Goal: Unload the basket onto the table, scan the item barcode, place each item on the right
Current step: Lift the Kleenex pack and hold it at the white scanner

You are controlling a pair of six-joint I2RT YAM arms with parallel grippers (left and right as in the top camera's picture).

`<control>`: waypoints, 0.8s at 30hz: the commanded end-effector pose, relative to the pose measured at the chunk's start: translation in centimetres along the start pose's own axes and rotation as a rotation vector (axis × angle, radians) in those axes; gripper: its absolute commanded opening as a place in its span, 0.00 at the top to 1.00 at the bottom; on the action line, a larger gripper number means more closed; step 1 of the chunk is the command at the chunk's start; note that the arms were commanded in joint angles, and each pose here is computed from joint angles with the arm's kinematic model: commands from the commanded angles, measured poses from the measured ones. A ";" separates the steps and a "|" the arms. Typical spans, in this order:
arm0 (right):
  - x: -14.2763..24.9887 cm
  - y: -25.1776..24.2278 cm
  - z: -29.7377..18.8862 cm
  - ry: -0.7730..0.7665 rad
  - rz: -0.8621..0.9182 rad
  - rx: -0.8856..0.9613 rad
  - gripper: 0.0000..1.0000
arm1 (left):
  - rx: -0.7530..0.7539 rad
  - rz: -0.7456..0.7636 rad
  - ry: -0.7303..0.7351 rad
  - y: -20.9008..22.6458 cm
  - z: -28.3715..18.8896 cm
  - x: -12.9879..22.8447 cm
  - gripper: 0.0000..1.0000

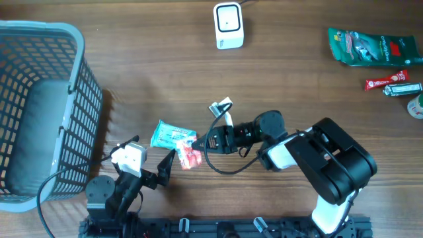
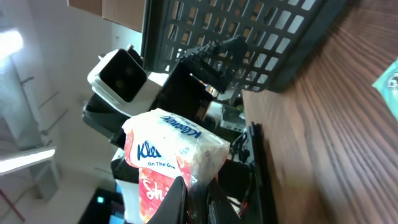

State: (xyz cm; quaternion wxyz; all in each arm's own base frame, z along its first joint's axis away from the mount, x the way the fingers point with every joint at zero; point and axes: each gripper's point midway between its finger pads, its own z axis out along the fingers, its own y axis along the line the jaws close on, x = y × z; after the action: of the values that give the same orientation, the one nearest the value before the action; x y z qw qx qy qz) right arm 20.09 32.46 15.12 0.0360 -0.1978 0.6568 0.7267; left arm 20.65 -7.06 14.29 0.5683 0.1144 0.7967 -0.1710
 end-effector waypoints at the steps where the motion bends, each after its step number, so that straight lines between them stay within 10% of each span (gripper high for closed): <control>1: 0.8 1.2 0.1 0.084 -0.007 -0.039 0.96 | 0.009 -0.010 -0.002 -0.1 0.0 0.1 0.00; 24: -1.0 0.0 -8.4 0.111 -0.164 0.031 0.96 | 0.009 -0.010 -0.002 -0.1 0.0 0.1 0.00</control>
State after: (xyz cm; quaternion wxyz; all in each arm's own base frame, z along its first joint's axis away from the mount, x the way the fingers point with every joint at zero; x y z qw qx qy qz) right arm 22.82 25.36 14.44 0.0337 -0.2400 0.6643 0.7071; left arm 20.65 -7.06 14.29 0.5683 0.1144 0.7967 -0.1710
